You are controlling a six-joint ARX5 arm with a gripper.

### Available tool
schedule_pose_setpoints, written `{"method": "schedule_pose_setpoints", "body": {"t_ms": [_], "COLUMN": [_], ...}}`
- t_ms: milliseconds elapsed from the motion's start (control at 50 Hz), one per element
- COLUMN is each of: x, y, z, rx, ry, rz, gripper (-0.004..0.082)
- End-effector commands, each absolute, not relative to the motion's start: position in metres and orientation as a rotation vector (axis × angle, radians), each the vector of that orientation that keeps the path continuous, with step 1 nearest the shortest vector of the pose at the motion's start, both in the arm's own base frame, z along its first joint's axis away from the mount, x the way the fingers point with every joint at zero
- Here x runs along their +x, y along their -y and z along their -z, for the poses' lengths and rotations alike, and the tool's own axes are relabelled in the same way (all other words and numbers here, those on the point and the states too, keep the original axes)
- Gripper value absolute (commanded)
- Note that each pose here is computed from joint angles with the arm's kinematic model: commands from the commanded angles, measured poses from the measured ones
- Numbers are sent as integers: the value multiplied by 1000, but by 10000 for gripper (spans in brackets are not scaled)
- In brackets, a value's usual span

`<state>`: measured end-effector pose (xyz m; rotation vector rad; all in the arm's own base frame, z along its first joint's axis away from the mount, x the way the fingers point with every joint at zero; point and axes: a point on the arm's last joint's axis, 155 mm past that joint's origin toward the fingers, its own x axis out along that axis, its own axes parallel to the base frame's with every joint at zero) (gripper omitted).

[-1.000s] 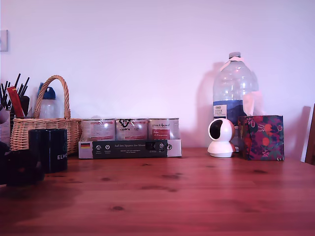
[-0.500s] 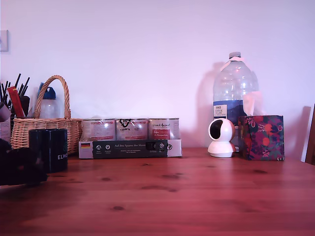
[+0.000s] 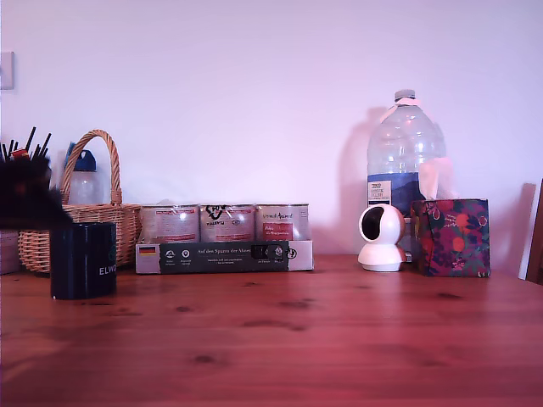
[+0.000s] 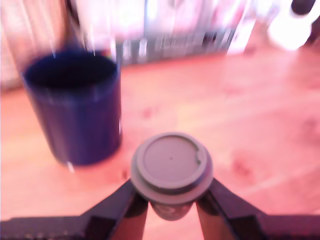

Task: Pick up the coffee capsules from the table one by one and drop them inside the nearest coffee cup

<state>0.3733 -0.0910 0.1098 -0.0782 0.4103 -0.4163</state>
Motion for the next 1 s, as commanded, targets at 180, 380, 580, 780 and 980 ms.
{"method": "schedule_pose_setpoints", "body": {"t_ms": [180,380,580,780,980], "x": [363,365,368,383,409], "y": [91,89,86,73,73], "z": [-136,-141,-149,-162,-162], "rx": [-79,-83,-106,-85,-65], "ry": [-386,-428,-514,-556,-595], "rz": [415,403,374,299,293], "gripper": [141,141,142,146,146]}}
